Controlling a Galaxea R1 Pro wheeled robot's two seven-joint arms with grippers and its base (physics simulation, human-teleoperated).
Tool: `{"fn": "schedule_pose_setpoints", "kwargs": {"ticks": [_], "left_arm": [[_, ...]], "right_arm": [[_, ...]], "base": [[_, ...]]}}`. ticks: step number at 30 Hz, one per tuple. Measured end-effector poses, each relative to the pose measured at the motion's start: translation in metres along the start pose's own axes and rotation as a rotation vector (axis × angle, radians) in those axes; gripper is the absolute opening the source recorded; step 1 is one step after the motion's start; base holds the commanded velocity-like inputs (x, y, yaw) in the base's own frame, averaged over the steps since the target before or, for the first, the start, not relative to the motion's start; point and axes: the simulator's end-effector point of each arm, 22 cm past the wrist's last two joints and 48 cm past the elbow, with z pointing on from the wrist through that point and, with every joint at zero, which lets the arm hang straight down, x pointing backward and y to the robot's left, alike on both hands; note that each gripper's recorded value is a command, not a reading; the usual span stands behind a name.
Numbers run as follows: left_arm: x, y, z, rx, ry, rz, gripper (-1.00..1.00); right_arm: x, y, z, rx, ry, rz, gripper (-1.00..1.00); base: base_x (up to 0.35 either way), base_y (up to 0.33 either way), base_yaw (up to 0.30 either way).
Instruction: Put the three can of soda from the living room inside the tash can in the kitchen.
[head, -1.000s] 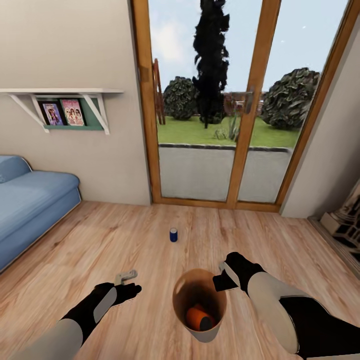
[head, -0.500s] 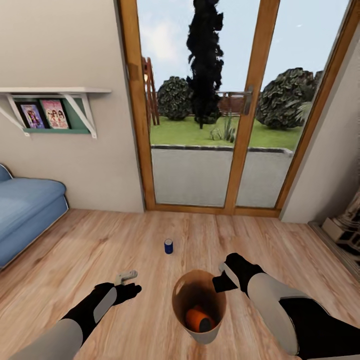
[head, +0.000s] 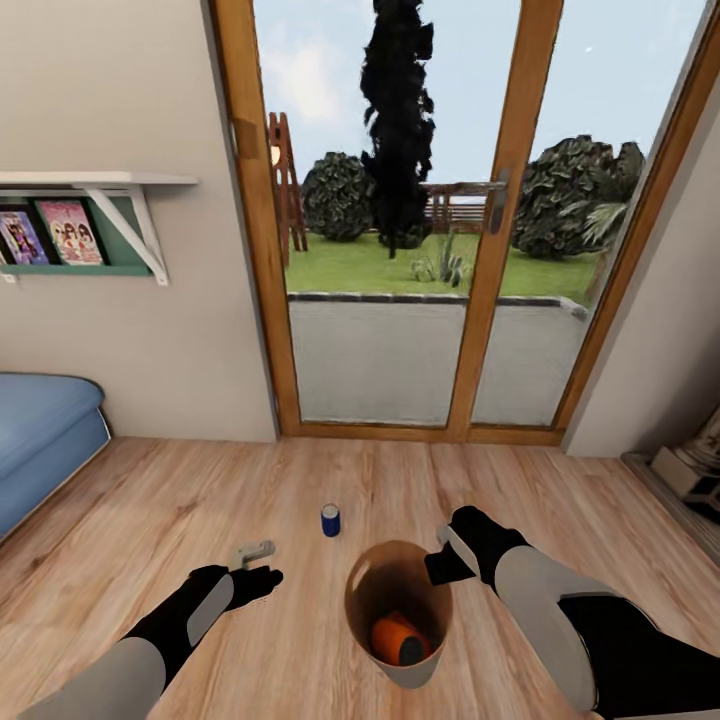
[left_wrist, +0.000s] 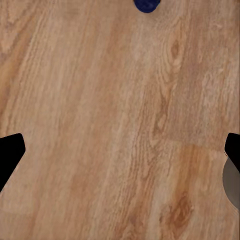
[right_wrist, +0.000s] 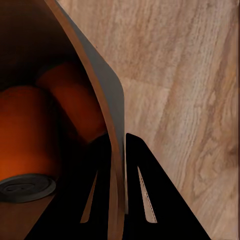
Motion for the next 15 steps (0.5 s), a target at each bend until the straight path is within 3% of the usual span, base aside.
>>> {"fn": "schedule_pose_setpoints", "kwargs": {"ticks": [15], "left_arm": [[-0.0015, 0.0001, 0.0, 0.0, -0.007, -0.001, 1.0]], "right_arm": [[-0.0002, 0.0017, 0.0, -0.008, -0.001, 0.008, -1.0]], "base": [[0.346, 0.099, -0.051]]}}
